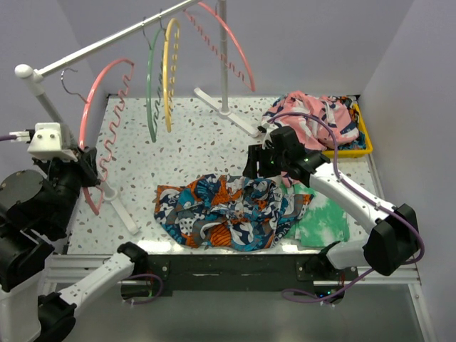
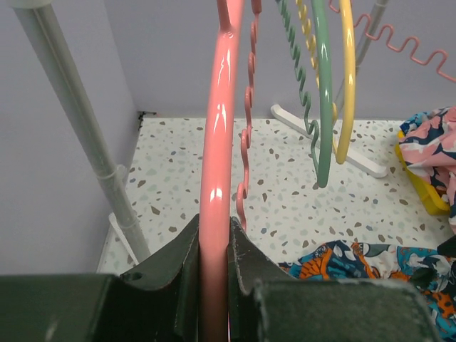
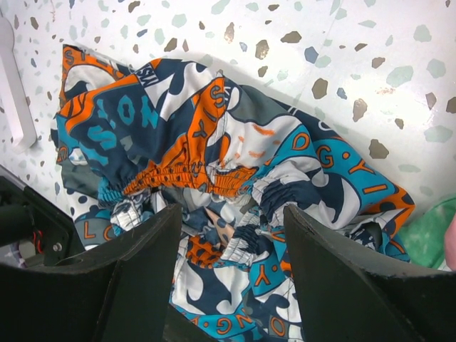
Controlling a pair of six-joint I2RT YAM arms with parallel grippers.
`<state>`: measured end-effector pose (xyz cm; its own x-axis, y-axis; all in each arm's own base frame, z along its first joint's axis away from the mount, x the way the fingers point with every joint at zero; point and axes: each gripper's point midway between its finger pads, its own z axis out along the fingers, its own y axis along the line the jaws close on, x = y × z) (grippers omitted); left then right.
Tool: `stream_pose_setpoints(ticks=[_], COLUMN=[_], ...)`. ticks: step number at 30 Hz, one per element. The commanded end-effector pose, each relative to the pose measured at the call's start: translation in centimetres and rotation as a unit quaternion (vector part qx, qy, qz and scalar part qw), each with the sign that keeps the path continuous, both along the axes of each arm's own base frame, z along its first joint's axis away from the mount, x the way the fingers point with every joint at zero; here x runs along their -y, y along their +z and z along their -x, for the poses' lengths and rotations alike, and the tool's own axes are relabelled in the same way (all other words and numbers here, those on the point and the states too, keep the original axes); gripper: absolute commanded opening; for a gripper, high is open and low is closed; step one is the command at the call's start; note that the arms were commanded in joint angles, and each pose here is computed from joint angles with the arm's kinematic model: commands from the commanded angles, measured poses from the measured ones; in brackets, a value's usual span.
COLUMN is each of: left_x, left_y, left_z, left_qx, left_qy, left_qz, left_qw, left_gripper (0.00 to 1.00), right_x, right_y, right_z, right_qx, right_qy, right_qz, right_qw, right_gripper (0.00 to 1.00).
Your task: Place the shorts on the hanger
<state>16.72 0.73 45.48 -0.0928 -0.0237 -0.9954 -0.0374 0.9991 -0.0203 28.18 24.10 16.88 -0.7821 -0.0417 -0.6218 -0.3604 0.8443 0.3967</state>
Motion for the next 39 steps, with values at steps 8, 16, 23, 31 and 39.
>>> stream_pose_setpoints(ticks=[8,16,23,31,39], left_x=[-0.9,5.6,14.4,17.2,16.2], left_y=[2.4,6.5,2.7,-7.9,-14.3], left_z=[5.4,5.1,1.3,1.5,3.8], left_qx=[0.085,0.112,0.006,-0.126,-0.203], left_qy=[-0.058,-0.236,-0.352,-0.385,-0.386], left_qz=[0.055,0.066,0.02,-0.025,-0.009], left_qw=[0.993,0.963,0.936,0.914,0.9], left_gripper=[0.0,0.0,0.0,0.0,0.0], right_x=[0.5,2.5,4.8,3.5,2.6], right_y=[1.5,2.8,2.9,-0.8,-4.0], right_z=[-0.4,0.7,2.8,6.2,4.3], right_qx=[0.029,0.051,0.067,0.072,0.08], right_qy=[-0.012,-0.037,-0.059,-0.047,-0.088], right_qz=[0.009,0.014,0.026,0.074,0.077], right_qw=[0.999,0.998,0.996,0.994,0.99], right_gripper=[0.63,0.63,0.63,0.62,0.53])
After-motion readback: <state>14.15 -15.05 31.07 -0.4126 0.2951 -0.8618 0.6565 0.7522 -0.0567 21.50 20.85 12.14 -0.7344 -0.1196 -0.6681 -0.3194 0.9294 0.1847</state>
